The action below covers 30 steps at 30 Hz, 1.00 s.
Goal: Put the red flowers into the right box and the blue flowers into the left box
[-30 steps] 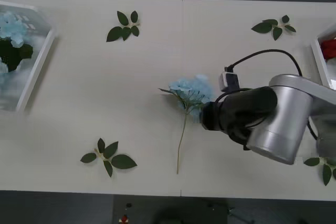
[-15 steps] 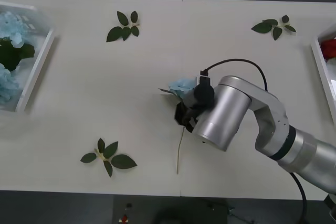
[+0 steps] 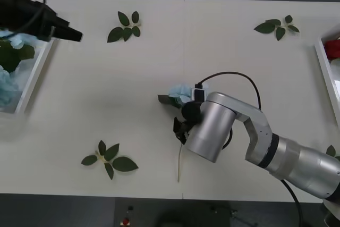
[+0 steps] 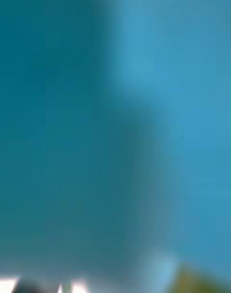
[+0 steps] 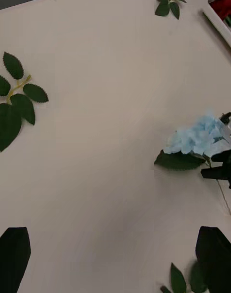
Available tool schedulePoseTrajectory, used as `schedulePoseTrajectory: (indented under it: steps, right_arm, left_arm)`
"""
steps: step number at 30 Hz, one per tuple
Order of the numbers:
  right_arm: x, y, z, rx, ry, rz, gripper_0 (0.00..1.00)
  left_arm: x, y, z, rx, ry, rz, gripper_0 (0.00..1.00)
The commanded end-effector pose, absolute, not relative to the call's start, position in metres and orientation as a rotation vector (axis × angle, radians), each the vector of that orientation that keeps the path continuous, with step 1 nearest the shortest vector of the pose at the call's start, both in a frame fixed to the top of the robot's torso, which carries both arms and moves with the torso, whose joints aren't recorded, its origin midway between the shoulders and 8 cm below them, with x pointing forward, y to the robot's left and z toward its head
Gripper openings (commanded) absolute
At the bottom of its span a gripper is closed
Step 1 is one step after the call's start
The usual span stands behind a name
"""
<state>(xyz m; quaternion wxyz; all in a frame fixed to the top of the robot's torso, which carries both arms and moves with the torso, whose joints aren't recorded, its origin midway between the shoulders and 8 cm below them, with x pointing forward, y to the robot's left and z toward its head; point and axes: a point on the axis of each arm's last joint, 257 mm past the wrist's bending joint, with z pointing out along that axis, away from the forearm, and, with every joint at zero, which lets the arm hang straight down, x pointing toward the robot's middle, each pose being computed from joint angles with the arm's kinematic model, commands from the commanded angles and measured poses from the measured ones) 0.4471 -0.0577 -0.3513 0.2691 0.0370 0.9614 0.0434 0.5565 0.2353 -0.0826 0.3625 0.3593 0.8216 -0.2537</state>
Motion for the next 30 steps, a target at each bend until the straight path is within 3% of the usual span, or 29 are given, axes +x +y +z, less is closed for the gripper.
schedulePoseTrajectory:
  steps: [1, 4, 13, 17, 20, 30]
  right_arm:
    - [0.456, -0.048, -0.335, 0.141, 2.570, 0.159, 0.16]
    - [0.456, -0.050, -0.335, 0.153, 2.572, 0.156, 0.00]
    - [0.460, -0.055, -0.332, 0.153, 2.567, 0.148, 0.00]
    - [0.471, -0.053, -0.321, 0.179, 2.535, 0.199, 0.00]
    - [0.489, -0.048, -0.293, 0.183, 2.476, 0.302, 0.00]
    - [0.530, -0.059, -0.125, -0.199, 2.090, 0.582, 0.00]
  left_arm:
    - [0.562, 0.198, -0.099, 0.947, 1.960, -0.705, 1.00]
    - [0.556, 0.166, -0.097, 0.978, 1.834, -0.764, 1.00]
    - [0.493, 0.091, -0.052, 1.029, 1.434, -0.824, 1.00]
    - [0.464, 0.087, -0.036, 1.054, 1.385, -0.819, 1.00]
    - [0.452, 0.092, -0.037, 1.114, 1.397, -0.801, 1.00]
    - [0.423, 0.096, -0.021, 1.166, 1.426, -0.858, 1.00]
